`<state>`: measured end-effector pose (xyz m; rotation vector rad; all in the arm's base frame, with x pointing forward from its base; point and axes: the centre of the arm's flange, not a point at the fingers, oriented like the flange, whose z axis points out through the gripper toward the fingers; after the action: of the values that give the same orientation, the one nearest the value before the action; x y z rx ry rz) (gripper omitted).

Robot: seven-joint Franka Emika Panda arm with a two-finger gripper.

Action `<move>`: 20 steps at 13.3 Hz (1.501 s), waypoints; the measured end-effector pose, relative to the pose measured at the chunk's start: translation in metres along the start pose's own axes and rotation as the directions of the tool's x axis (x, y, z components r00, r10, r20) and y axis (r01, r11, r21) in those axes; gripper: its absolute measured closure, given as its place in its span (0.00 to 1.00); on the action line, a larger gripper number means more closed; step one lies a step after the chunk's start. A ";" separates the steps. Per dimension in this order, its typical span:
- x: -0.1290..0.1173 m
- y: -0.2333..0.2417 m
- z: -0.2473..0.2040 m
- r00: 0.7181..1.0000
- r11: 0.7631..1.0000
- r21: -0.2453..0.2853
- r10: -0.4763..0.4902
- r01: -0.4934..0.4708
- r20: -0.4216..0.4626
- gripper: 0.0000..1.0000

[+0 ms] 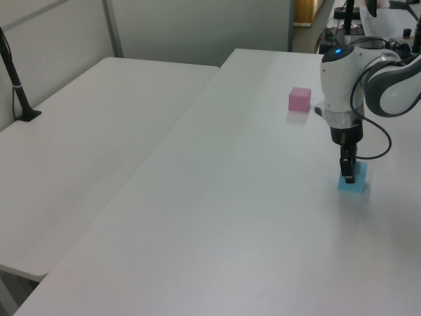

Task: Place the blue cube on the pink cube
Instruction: 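Lift the light-blue cube off the table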

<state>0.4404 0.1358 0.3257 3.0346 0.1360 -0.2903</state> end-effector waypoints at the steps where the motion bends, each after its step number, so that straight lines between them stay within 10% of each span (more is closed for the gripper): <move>1: 0.000 0.000 -0.001 1.000 1.000 0.001 0.002 -0.002 -0.003 0.39; 8: 0.002 0.000 -0.014 1.000 1.000 -0.007 0.002 -0.002 0.016 0.41; 17: -0.018 0.008 -0.257 1.000 1.000 -0.007 0.014 -0.014 -0.005 0.41; 20: -0.021 0.009 -0.276 1.000 1.000 -0.001 0.015 -0.015 -0.025 0.41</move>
<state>0.4720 0.1522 0.6003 3.0372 0.1156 -0.2510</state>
